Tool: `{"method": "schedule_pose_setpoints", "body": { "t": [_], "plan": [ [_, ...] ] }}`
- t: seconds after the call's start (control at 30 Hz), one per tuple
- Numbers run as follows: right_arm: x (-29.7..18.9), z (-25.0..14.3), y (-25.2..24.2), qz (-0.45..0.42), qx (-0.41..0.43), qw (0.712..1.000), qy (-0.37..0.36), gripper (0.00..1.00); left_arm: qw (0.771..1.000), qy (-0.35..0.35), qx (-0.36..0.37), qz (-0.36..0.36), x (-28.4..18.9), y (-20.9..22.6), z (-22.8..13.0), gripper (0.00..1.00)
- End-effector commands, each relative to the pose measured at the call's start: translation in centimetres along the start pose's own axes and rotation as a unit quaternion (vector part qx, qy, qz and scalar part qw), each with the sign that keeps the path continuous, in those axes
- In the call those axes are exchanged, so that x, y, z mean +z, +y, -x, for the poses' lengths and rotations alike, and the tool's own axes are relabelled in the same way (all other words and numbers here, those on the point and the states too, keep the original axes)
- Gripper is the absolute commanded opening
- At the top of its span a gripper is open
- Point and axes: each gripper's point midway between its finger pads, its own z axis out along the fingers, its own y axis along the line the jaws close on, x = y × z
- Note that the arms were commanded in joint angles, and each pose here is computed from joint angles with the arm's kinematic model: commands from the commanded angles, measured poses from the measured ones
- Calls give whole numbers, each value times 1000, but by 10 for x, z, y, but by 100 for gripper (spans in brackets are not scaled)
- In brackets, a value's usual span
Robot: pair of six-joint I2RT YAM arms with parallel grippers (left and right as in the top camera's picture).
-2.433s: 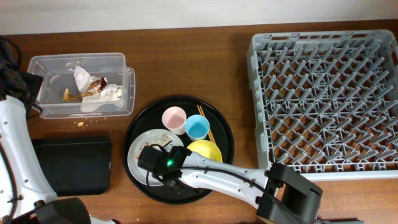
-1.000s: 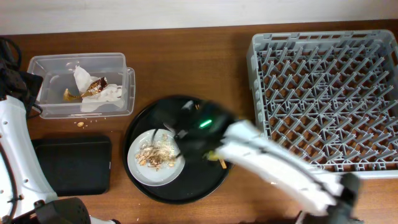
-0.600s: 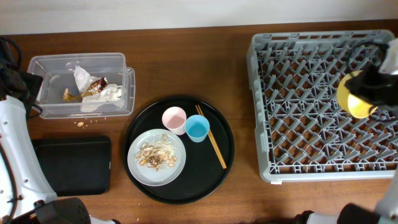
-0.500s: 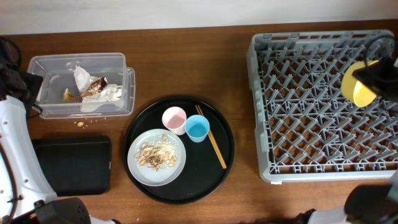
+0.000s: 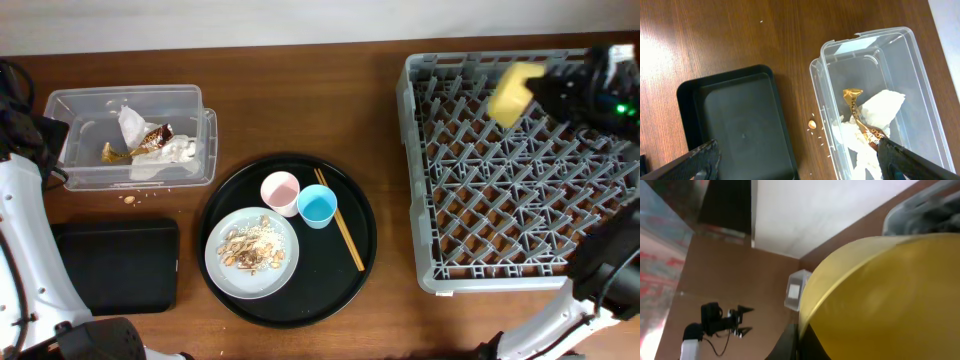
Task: Sort waste into correct bins and load items into the dishwasher rack
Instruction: 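Lower the yellow bowl into the rack and open the right gripper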
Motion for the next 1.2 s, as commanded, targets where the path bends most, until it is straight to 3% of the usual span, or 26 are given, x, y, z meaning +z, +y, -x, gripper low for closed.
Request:
{"method": "schedule_pose_setpoints", "body": {
  "t": [0.0, 0.37, 0.53, 0.73, 0.87, 0.97, 1.03, 1.17],
  "plan": [
    [21, -15, -17, -23, 9, 999, 29, 4, 1000, -2, -4, 4, 1, 1, 1, 99],
    [-1, -47, -64, -110, 65, 991, 50, 4, 1000, -2, -4, 4, 1, 1, 1, 99],
    [2, -53, -53, -65, 59, 995, 48, 4, 1000, -2, -4, 4, 1, 1, 1, 99],
    [2, -80, -76, -89, 97, 989, 72, 4, 1000, -2, -4, 4, 1, 1, 1, 99],
    [-15, -76, -81, -120, 114, 984, 59, 8, 1000, -2, -4, 4, 1, 1, 1, 99],
    [-48, -73, -94, -227, 145, 962, 47, 18, 1000, -2, -4, 4, 1, 1, 1, 99],
    [-83, -72, -98, -350, 169, 921, 23, 25, 1000, -2, -4, 4, 1, 1, 1, 99],
    [-125, -63, -55, -469, 144, 869, -60, 41, 1000, -2, -4, 4, 1, 1, 1, 99]
  ]
}}
